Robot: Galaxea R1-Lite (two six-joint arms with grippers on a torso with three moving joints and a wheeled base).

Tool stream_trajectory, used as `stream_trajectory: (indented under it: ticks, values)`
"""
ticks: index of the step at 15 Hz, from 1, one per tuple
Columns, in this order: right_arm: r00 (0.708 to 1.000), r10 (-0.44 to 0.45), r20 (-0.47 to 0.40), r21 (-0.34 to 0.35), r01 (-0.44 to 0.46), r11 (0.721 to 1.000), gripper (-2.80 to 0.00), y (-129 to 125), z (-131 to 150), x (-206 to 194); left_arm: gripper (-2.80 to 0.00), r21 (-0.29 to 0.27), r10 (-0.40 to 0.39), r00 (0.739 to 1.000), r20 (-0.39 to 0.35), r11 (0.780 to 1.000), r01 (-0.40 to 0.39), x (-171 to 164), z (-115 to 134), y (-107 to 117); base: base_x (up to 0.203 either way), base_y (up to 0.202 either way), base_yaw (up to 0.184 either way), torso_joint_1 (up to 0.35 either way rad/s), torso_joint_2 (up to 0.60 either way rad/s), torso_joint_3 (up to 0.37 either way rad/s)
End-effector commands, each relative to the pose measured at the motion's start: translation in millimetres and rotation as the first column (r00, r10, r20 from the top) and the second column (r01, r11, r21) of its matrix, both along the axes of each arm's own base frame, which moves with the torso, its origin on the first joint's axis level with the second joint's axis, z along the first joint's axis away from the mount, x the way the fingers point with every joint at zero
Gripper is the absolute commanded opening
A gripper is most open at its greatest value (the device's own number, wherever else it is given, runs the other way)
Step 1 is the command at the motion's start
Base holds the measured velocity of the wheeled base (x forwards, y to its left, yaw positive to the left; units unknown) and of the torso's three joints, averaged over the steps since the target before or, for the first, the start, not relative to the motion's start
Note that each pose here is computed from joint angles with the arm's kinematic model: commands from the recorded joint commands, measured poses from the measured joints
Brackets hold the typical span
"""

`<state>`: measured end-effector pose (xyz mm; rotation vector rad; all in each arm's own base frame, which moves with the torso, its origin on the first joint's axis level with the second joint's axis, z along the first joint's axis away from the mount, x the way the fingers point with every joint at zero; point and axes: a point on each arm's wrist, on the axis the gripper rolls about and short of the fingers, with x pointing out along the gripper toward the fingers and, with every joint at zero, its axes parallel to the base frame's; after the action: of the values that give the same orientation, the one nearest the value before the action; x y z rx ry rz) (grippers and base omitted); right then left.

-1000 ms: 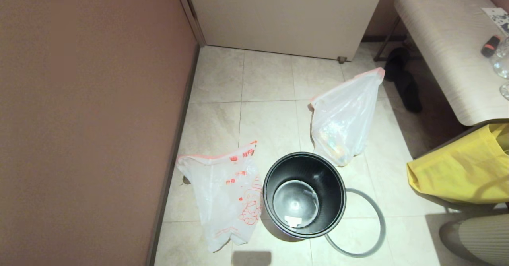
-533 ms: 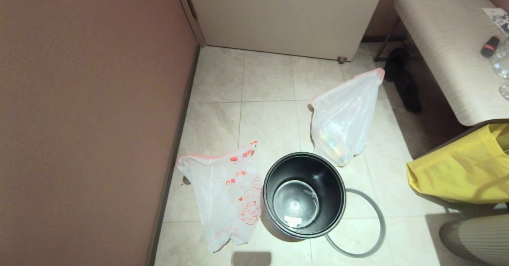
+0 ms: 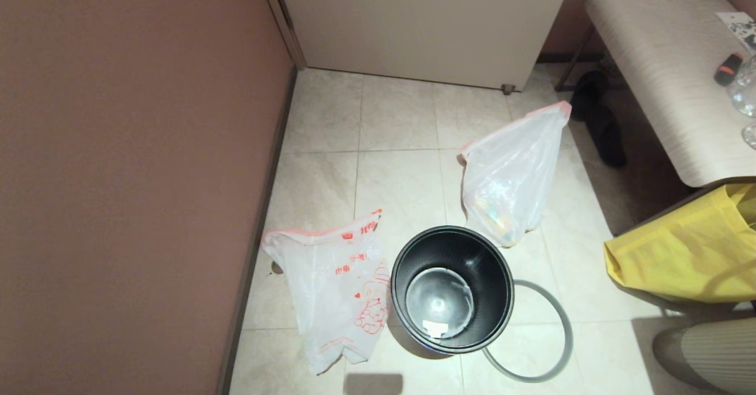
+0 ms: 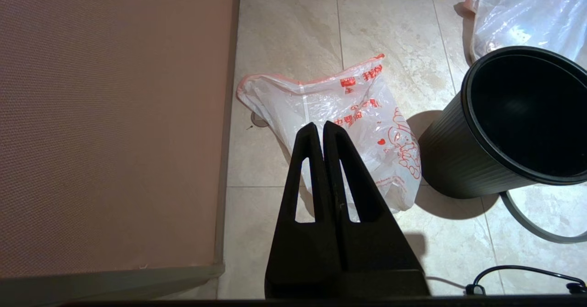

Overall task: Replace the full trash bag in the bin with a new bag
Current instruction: Pick up a new trash bag

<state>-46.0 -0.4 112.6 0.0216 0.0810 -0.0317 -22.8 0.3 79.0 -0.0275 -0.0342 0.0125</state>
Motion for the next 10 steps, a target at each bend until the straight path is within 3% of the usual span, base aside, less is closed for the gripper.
stream_trajectory:
  ticks: [1, 6, 10]
  values:
    - [1.000, -0.005, 0.026, 0.001, 0.005, 1.000, -2.80, -0.2, -12.7, 6.9, -2.80, 0.000, 0.001, 1.000, 0.001, 1.000, -0.001, 0.0, 0.1, 0.0, 0.000, 0.000, 0.000, 0.000, 0.00, 0.000]
    - [0.999, -0.010, 0.033, 0.031, 0.009, 0.999, -2.80, -0.3, -36.2, 20.4, -2.80, 0.000, 0.001, 1.000, 0.001, 1.000, -0.001, 0.0, 0.0, 0.0, 0.000, 0.000, 0.000, 0.000, 0.00, 0.000]
    - [0.998, -0.009, 0.069, 0.042, 0.007, 0.999, -2.80, -0.2, -36.0, 22.1, -2.80, 0.000, 0.001, 1.000, 0.001, 1.000, -0.001, 0.0, 0.1, 0.0, 0.000, 0.000, 0.000, 0.000, 0.00, 0.000]
